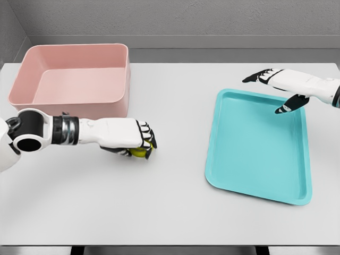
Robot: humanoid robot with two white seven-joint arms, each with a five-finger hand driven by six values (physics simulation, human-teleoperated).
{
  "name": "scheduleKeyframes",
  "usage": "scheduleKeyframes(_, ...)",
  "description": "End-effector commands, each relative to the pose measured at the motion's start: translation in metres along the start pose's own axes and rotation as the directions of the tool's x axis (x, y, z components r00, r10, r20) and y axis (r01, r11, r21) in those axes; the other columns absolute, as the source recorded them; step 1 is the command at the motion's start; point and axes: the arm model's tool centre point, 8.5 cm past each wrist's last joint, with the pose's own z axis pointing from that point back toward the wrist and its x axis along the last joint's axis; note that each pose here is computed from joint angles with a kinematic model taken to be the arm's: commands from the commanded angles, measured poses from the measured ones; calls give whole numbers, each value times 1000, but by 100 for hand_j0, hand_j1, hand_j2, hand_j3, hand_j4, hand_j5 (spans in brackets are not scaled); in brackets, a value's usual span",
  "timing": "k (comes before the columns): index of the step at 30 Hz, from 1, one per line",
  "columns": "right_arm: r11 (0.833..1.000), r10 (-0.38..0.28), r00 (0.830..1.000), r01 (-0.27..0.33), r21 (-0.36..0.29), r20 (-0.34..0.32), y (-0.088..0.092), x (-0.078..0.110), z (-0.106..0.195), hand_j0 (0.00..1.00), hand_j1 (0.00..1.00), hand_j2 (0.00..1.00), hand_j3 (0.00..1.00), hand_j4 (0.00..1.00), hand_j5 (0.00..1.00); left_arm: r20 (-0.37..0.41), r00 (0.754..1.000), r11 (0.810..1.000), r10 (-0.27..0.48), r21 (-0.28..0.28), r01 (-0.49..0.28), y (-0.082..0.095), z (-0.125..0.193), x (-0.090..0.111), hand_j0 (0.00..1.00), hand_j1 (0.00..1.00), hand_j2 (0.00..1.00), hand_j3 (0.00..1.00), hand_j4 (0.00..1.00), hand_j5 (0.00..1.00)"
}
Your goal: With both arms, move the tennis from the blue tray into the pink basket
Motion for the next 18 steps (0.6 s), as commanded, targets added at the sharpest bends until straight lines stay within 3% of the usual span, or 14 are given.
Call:
scheduleKeyframes(1, 1000, -5, 1000, 5, -6, -1, -1, 0, 1, 100, 100, 100, 100, 100, 100, 3, 1000, 1000, 9, 13, -9, 3, 1, 1, 51, 51, 51, 51, 51, 51)
scheduleKeyframes(18, 1000, -6, 1000, 6, -3, 0, 0, 0, 0, 100, 100, 100, 100, 100, 100, -53, 999, 995, -14, 94, 19, 46, 38, -14, 51, 51, 51, 51, 51, 51)
